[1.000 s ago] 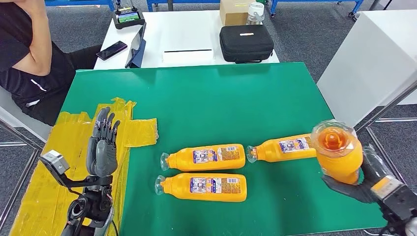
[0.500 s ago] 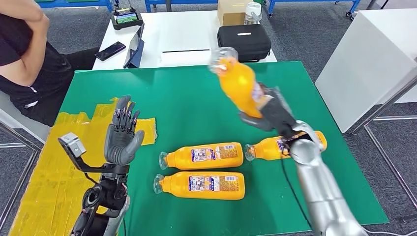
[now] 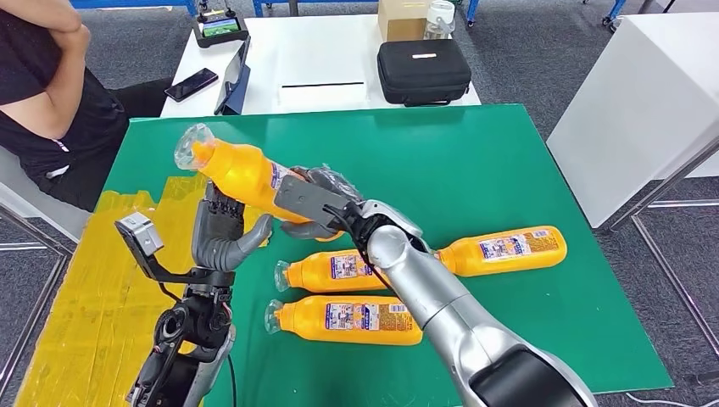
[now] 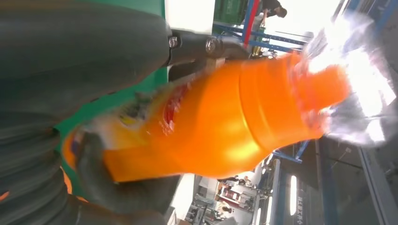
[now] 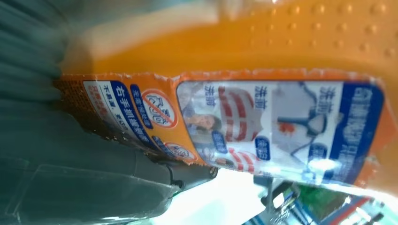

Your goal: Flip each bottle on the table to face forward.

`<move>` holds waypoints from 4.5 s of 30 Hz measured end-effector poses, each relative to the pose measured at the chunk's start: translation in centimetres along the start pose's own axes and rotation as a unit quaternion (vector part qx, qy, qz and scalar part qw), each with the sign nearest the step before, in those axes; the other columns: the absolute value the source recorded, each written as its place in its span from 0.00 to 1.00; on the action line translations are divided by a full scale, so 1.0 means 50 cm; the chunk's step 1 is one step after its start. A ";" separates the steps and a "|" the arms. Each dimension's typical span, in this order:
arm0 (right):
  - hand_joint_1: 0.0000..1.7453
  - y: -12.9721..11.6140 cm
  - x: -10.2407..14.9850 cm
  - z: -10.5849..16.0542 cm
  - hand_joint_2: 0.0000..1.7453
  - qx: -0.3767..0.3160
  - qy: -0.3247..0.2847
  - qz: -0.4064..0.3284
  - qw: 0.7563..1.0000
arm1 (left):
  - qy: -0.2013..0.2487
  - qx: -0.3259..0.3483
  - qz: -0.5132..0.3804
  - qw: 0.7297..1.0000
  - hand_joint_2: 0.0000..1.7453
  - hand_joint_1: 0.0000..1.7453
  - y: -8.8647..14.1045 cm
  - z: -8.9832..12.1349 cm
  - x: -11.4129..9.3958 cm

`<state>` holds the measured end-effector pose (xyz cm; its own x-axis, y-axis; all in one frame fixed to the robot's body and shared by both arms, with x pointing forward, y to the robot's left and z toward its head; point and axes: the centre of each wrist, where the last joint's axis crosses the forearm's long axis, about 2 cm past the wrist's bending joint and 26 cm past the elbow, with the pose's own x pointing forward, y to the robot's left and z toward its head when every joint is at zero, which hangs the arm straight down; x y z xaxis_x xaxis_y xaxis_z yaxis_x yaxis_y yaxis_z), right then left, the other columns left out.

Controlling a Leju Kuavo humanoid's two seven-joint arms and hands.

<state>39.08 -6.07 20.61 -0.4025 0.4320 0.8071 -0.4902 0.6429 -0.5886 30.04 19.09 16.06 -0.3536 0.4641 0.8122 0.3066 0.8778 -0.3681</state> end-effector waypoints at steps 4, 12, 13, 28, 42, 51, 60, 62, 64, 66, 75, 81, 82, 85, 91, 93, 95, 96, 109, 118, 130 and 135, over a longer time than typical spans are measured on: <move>1.00 0.024 0.012 -0.005 1.00 0.019 0.001 0.011 1.000 | -0.002 0.000 -0.001 1.000 1.00 0.00 0.000 -0.004 0.002; 1.00 0.039 0.016 -0.007 1.00 0.029 0.003 0.014 0.999 | -0.001 0.002 -0.002 1.000 1.00 0.00 0.002 -0.004 0.002; 1.00 0.039 0.016 -0.008 1.00 0.029 0.004 0.014 0.999 | -0.001 0.002 -0.002 1.000 1.00 0.00 0.002 -0.004 0.002; 1.00 0.040 0.017 -0.009 1.00 0.030 0.004 0.014 0.999 | 0.000 0.002 -0.002 1.000 1.00 0.00 0.002 -0.004 0.002; 1.00 0.106 0.036 0.004 1.00 0.066 0.004 0.156 0.986 | 0.027 0.037 -0.014 0.999 1.00 0.00 0.021 0.033 -0.008; 1.00 0.161 0.054 0.035 1.00 0.085 -0.023 0.264 0.960 | 0.052 0.062 0.030 0.996 1.00 1.00 0.031 0.086 -0.022; 1.00 0.161 0.057 0.037 1.00 0.086 -0.028 0.266 0.960 | 0.039 0.066 0.047 0.996 1.00 1.00 0.031 0.087 -0.022; 1.00 0.161 0.059 0.037 1.00 0.088 -0.028 0.264 0.960 | 0.037 0.068 0.053 0.996 1.00 1.00 0.030 0.087 -0.022; 1.00 0.161 0.059 0.038 1.00 0.090 -0.027 0.262 0.960 | 0.035 0.070 0.058 0.995 1.00 1.00 0.029 0.087 -0.023; 1.00 0.161 0.059 0.038 1.00 0.094 -0.025 0.258 0.961 | 0.033 0.072 0.063 0.995 1.00 1.00 0.028 0.086 -0.023; 0.00 0.163 0.056 0.040 0.00 0.104 -0.019 0.240 0.965 | 0.022 0.077 0.072 0.994 1.00 1.00 0.023 0.083 -0.022; 0.00 0.132 0.009 0.065 0.00 0.040 -0.012 0.152 0.988 | -0.052 0.116 0.010 0.992 1.00 1.00 0.037 0.063 0.016; 0.00 0.118 -0.005 0.074 0.00 0.019 -0.013 0.134 0.991 | -0.069 0.128 -0.014 0.989 1.00 1.00 0.045 0.060 0.027; 0.00 0.059 -0.041 0.103 0.00 -0.050 -0.018 0.095 0.994 | -0.103 0.168 -0.095 0.976 1.00 1.00 0.074 0.063 0.053; 0.00 -0.013 -0.068 0.146 0.00 -0.117 -0.021 0.070 0.990 | -0.123 0.197 -0.152 0.961 1.00 1.00 0.107 0.074 0.071; 0.00 -0.021 -0.072 0.155 0.00 -0.130 -0.027 0.065 0.989 | -0.129 0.208 -0.187 0.951 1.00 1.00 0.111 0.076 0.074; 0.00 -0.033 -0.077 0.166 0.00 -0.145 -0.037 0.056 0.987 | -0.140 0.226 -0.248 0.932 1.00 1.00 0.119 0.080 0.077; 0.00 -0.039 -0.081 0.172 0.00 -0.152 -0.043 0.050 0.986 | -0.147 0.235 -0.281 0.919 1.00 1.00 0.124 0.082 0.080; 0.00 -0.050 -0.101 0.243 0.00 -0.146 -0.060 0.031 0.987 | -0.106 0.150 -0.654 0.734 1.00 1.00 0.172 0.106 0.053; 0.00 -0.017 -0.108 0.300 0.25 -0.028 -0.058 0.054 0.996 | 0.062 0.050 -0.784 0.616 1.00 1.00 0.213 0.114 -0.047; 0.00 0.008 -0.123 0.319 1.00 0.066 -0.068 0.043 0.995 | 0.167 -0.013 -0.781 0.602 0.25 0.23 0.250 0.153 -0.087; 0.00 0.019 -0.139 0.336 1.00 0.115 -0.038 0.067 0.990 | 0.182 -0.005 -0.773 0.608 0.00 0.00 0.259 0.160 -0.088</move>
<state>28.42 -19.11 13.64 -0.5295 0.4492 0.7196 -0.5880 0.4171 -0.6930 28.50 29.37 4.13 -0.0069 -0.9726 0.2324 -0.1373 0.2311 0.9632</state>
